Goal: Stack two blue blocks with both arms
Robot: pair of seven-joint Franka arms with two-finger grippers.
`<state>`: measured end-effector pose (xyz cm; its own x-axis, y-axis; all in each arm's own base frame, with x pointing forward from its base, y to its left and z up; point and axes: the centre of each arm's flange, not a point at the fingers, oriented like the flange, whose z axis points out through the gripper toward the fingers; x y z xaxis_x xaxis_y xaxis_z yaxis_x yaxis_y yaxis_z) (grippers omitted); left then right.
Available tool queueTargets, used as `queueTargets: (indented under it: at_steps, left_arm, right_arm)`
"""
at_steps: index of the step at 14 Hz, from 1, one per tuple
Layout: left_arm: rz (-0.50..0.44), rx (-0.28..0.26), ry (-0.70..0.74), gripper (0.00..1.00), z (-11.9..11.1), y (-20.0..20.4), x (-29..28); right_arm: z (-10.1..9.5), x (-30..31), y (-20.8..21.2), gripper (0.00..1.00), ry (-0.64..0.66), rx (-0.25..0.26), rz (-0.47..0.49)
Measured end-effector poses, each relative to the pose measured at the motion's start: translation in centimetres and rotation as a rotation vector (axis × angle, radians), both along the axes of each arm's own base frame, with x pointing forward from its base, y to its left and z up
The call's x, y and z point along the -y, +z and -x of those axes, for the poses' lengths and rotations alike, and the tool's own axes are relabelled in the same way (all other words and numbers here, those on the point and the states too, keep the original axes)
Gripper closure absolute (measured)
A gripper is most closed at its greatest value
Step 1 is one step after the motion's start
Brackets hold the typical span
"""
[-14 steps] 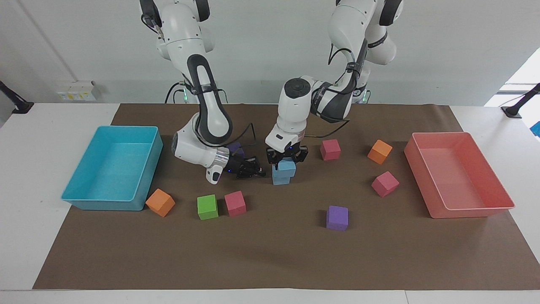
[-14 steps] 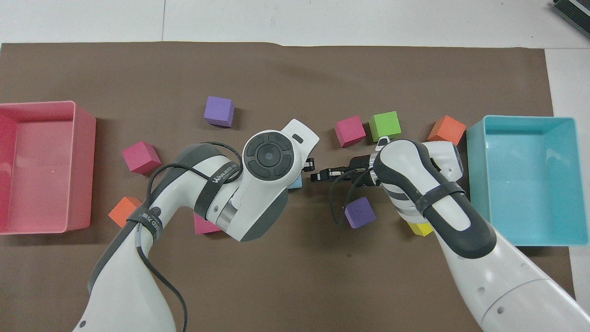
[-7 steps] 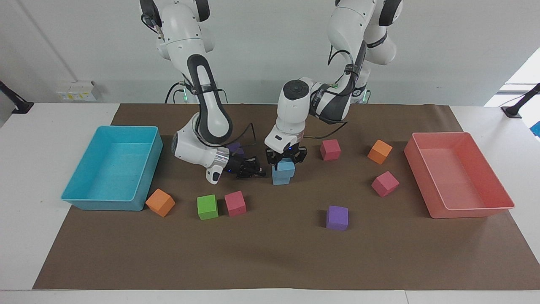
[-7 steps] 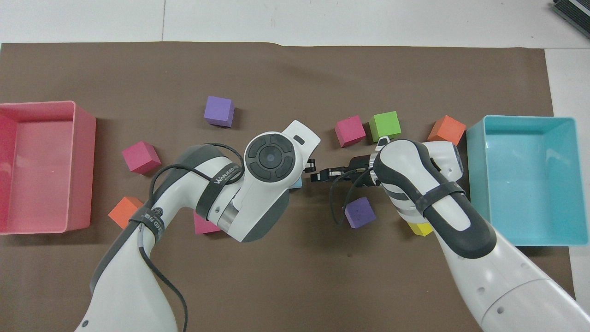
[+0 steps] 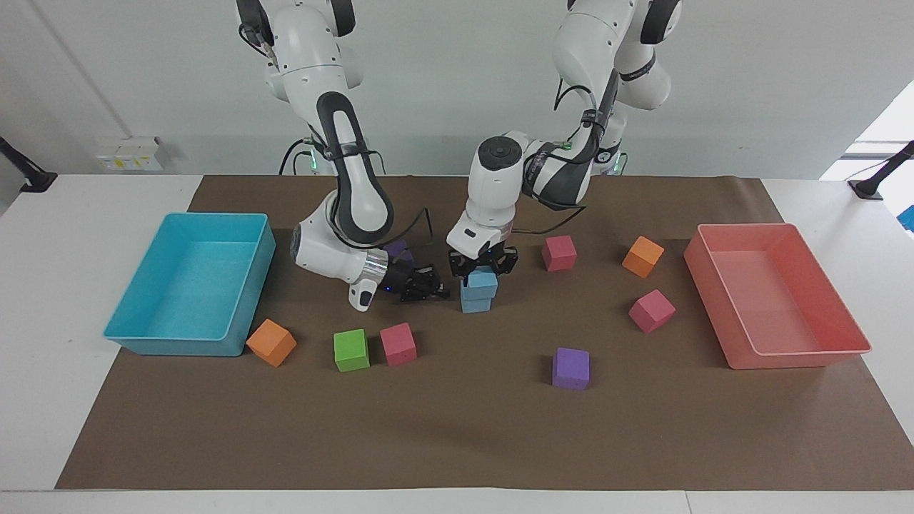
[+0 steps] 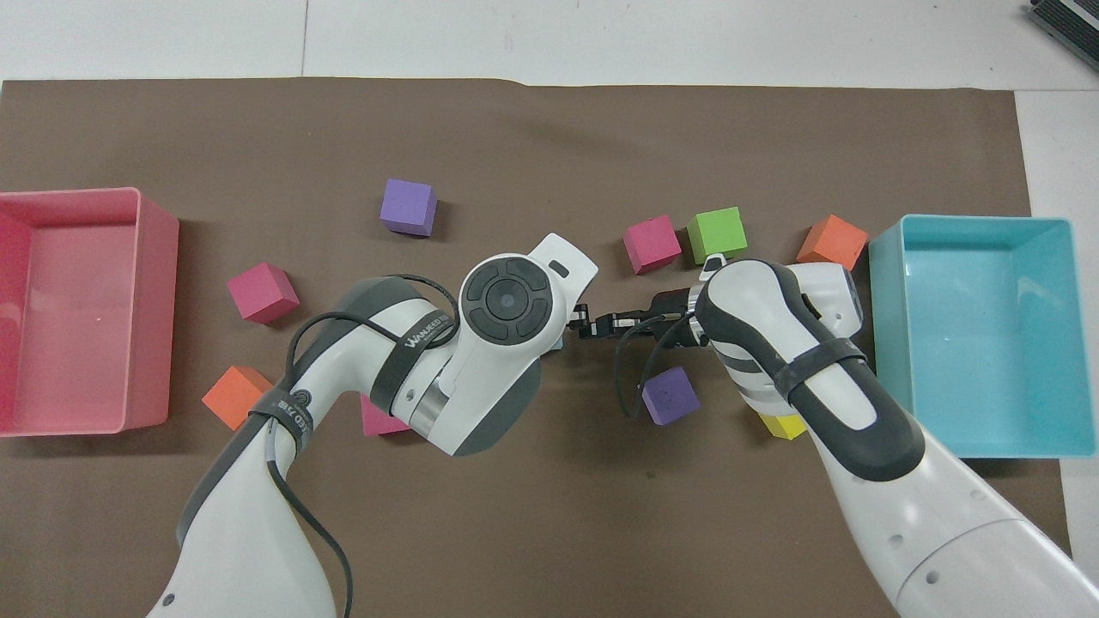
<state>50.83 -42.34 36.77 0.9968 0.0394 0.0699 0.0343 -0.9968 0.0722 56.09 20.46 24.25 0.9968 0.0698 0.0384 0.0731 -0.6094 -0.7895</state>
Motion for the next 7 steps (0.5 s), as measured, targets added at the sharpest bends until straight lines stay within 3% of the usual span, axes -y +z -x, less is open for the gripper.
queueTargets:
  at_steps: [7]
  left_arm:
    - [0.025, -0.006, 0.013, 0.41, 0.03, 0.10, 0.20]
  right_arm:
    - [0.00, 0.00, 0.00, 0.99, 0.000, 0.000, 0.000]
